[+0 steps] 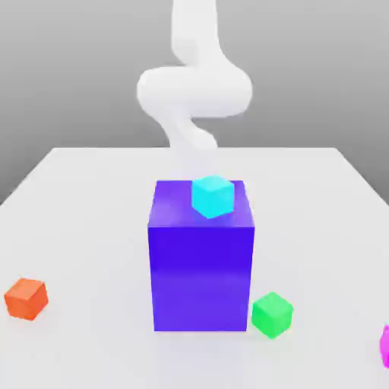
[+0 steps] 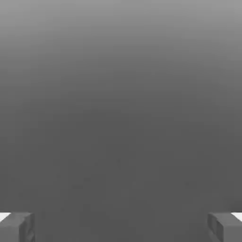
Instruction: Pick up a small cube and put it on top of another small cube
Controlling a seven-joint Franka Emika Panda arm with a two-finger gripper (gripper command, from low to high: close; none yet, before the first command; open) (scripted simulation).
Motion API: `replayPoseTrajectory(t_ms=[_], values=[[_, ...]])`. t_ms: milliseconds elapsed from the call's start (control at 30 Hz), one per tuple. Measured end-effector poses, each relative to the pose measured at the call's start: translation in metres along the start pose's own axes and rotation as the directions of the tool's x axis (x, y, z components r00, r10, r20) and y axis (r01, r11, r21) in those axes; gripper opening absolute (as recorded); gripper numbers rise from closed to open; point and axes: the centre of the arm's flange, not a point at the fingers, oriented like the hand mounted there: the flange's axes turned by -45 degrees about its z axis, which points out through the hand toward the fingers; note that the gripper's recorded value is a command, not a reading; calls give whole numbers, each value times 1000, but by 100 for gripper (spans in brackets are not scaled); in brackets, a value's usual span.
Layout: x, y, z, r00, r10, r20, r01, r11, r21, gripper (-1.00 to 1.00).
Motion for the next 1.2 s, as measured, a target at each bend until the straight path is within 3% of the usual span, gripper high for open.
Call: replayPoseTrajectory(t_ms=[233,500,1033,1167,1200], values=[[-10,-68,119,985,48,166,-42,998,-41,0],[-64,-148,240,938,94,333,-72,994,-78,0],[-282,-299,393,745,190,640,-133,982,-136,0],[-328,-307,433,728,198,656,-139,980,-141,0],[-336,-307,442,728,197,657,-138,980,-141,-100]])
